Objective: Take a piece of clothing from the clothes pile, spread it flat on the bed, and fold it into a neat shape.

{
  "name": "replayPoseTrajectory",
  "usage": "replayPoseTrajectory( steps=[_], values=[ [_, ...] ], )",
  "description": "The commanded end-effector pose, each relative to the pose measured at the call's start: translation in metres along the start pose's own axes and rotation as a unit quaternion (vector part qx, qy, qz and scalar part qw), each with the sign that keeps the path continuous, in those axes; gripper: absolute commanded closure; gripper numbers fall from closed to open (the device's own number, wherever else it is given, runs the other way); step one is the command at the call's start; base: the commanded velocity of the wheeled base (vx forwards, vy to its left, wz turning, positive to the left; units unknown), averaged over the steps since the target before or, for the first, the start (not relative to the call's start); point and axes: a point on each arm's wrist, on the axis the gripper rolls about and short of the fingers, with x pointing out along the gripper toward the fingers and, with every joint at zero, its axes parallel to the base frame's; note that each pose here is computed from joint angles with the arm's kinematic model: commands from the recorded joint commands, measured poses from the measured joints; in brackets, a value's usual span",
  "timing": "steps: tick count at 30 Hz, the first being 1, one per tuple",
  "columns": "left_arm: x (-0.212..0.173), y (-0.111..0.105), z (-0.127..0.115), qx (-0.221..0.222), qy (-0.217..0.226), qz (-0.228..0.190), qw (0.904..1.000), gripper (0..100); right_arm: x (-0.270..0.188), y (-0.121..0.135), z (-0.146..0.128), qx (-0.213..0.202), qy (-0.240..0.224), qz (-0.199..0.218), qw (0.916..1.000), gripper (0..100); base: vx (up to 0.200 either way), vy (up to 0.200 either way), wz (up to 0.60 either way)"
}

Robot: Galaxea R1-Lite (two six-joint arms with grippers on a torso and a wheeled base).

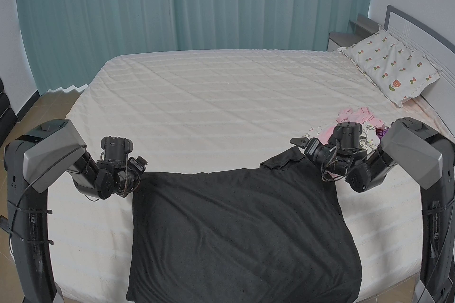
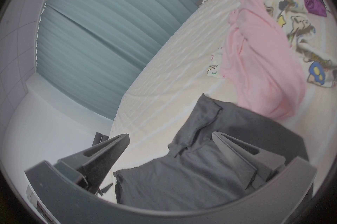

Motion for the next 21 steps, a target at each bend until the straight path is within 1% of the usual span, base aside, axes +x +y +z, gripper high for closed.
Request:
replayPoseTrajectory(
  steps=[1,2,3,8,11,21],
  values=[
    [-0.052,0.005,0.005,-0.075,0.067,-0.033,0.9944,0,0.055,0.012,-0.035,0.035,0.035,-0.022,0.9985,0,0.000,0.000,0.00],
    [-0.052,0.005,0.005,-0.075,0.067,-0.033,0.9944,0,0.055,0.012,-0.035,0.035,0.035,-0.022,0.9985,0,0.000,0.000,0.00],
    [-0.053,0.009,0.002,-0.084,0.084,-0.038,0.9922,0,0.063,0.014,-0.041,0.033,0.045,-0.026,0.9981,0,0.000,0.000,0.00],
    [-0.054,0.016,0.000,-0.087,0.074,-0.050,0.9922,0,0.076,0.013,-0.041,0.035,0.053,-0.039,0.9972,0,0.000,0.000,0.00],
    [-0.055,0.017,0.000,-0.086,0.071,-0.055,0.9922,0,0.081,0.009,-0.041,0.034,0.044,-0.051,0.9972,0,0.000,0.000,0.00],
    [-0.055,0.020,-0.002,-0.087,0.073,-0.051,0.9923,0,0.084,0.009,-0.037,0.033,0.043,-0.057,0.9969,0,0.000,0.000,0.00]
  ],
)
